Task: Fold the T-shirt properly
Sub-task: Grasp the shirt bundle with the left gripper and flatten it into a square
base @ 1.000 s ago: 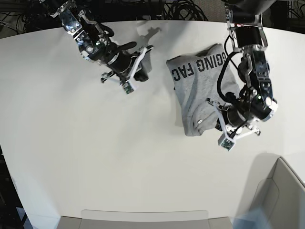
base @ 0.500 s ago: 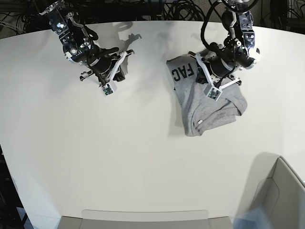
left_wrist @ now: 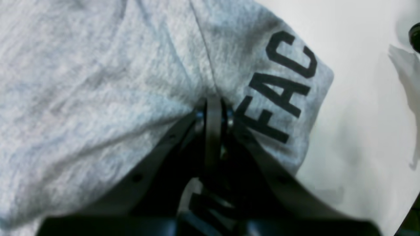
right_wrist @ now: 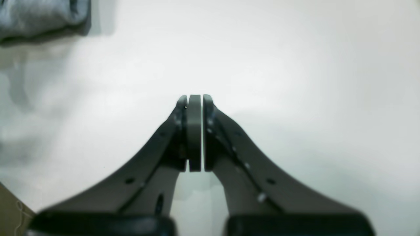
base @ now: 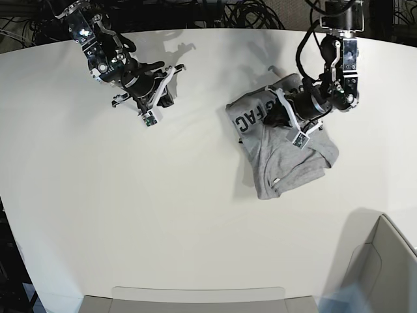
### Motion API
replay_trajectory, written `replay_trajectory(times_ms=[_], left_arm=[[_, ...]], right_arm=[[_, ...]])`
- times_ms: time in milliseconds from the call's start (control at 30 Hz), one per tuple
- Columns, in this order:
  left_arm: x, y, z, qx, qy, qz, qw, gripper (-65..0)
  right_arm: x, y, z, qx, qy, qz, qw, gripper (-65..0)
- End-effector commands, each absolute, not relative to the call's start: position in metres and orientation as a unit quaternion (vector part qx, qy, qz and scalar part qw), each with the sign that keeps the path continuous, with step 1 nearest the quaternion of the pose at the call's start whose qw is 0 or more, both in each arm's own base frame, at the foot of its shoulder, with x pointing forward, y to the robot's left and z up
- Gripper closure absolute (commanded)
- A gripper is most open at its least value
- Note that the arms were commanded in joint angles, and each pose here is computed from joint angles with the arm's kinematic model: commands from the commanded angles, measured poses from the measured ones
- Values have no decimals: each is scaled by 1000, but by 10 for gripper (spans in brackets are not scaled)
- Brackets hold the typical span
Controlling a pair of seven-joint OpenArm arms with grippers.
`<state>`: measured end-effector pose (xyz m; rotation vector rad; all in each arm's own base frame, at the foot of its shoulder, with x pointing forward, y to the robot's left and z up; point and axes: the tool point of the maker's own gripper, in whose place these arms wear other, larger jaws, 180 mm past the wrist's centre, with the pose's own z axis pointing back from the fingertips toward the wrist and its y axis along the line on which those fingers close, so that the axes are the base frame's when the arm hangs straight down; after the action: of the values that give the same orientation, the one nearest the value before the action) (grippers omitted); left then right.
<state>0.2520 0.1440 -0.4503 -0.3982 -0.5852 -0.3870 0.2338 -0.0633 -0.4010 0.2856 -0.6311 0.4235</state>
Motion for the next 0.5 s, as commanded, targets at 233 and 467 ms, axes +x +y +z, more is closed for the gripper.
replay_trajectory(times_ms=[233,467], left_arm=[[206,293,-492,-31,-157,-191,969,0],[208,352,-476,15,-165,-187,968,0]], right_arm=[[244,-61,-388,143,-331,207,909,-9],[244,-61,-388,144,-332,207,909,-9]])
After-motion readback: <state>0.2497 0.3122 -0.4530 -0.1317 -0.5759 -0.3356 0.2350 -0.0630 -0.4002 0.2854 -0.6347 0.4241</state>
